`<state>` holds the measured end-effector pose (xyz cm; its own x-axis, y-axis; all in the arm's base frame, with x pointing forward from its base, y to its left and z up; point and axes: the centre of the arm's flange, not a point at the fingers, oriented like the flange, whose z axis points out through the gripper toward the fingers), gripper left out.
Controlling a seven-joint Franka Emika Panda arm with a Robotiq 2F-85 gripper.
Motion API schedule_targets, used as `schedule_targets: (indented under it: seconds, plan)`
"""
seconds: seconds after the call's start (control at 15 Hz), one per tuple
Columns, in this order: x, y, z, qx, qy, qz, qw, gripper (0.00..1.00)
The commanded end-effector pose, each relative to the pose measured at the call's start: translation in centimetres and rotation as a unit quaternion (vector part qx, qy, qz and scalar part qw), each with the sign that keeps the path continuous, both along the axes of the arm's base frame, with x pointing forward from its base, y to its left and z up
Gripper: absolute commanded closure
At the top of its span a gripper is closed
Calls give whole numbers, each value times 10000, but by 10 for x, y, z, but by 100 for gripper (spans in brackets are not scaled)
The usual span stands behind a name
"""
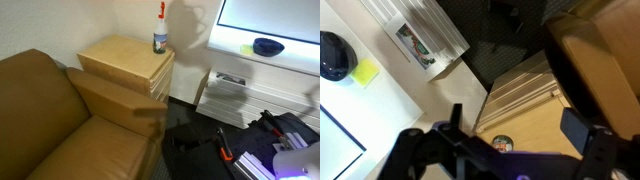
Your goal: Open the top drawer of the cabinet.
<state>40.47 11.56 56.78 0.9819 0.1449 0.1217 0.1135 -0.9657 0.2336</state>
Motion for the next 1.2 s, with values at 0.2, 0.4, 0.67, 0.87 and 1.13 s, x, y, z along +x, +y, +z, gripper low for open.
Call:
schedule_targets:
  seconds: [0.2,0.4,0.67,0.87,1.13]
  plan:
    - [0,0,0,0,0,0,10000,0]
    - [32,-22,-18,-95,432,-703,9965,0]
    - [71,-31,-116,279,1103,-1376,9839,0]
    - [99,-49,-188,252,1847,-1883,9643,0]
    - [90,-55,-199,118,1869,-1902,9637,0]
